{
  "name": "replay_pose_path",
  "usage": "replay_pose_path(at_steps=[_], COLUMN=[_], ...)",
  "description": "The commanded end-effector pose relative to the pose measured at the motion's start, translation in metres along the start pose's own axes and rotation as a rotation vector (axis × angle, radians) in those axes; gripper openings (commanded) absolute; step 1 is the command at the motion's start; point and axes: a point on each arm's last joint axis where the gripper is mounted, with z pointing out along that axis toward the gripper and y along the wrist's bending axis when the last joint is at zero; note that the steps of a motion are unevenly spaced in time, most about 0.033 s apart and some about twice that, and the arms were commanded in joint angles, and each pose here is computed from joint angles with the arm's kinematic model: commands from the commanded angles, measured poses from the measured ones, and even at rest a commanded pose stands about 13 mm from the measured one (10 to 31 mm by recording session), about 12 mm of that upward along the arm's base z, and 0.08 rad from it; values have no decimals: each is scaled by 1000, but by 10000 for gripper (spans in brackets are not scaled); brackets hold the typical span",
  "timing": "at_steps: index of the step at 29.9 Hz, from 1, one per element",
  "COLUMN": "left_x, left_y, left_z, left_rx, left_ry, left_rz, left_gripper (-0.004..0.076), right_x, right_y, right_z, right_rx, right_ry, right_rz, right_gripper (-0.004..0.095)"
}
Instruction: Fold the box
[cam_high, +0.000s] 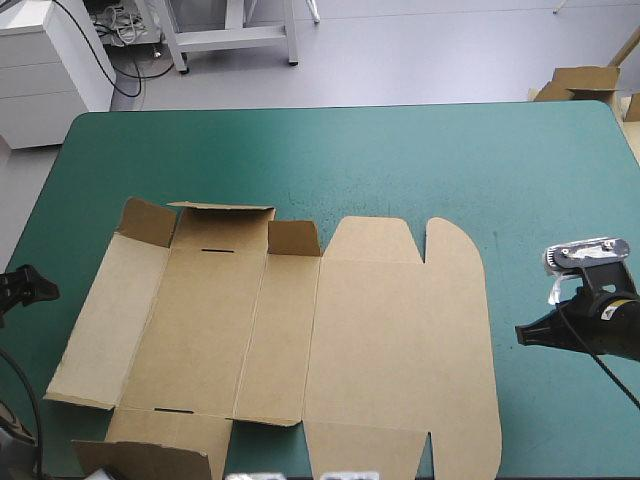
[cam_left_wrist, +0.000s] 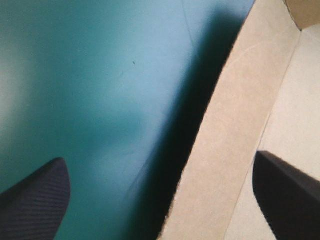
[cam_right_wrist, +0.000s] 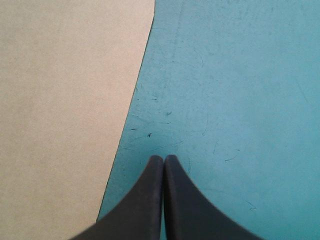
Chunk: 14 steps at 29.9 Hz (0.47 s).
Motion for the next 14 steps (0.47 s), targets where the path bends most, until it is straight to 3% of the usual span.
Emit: replay_pose_path(at_steps=[1,10,14], left_x=[9,48,54], left_y=[-11,-3,-5], left_z=[6,52,61], left_rx=[116,201,255], left_ry=[11,194,185], left_rz=[58,69,61], left_gripper=[726,726,726], right_x=[-6,-6,-6], right_y=[-2,-2,-2], right_z=[-8,-8,-8], right_rx=[20,21,21], right_ry=[-68,-67,-67], right_rz=[-10,-10,-10], right_gripper=[-21,-21,-21])
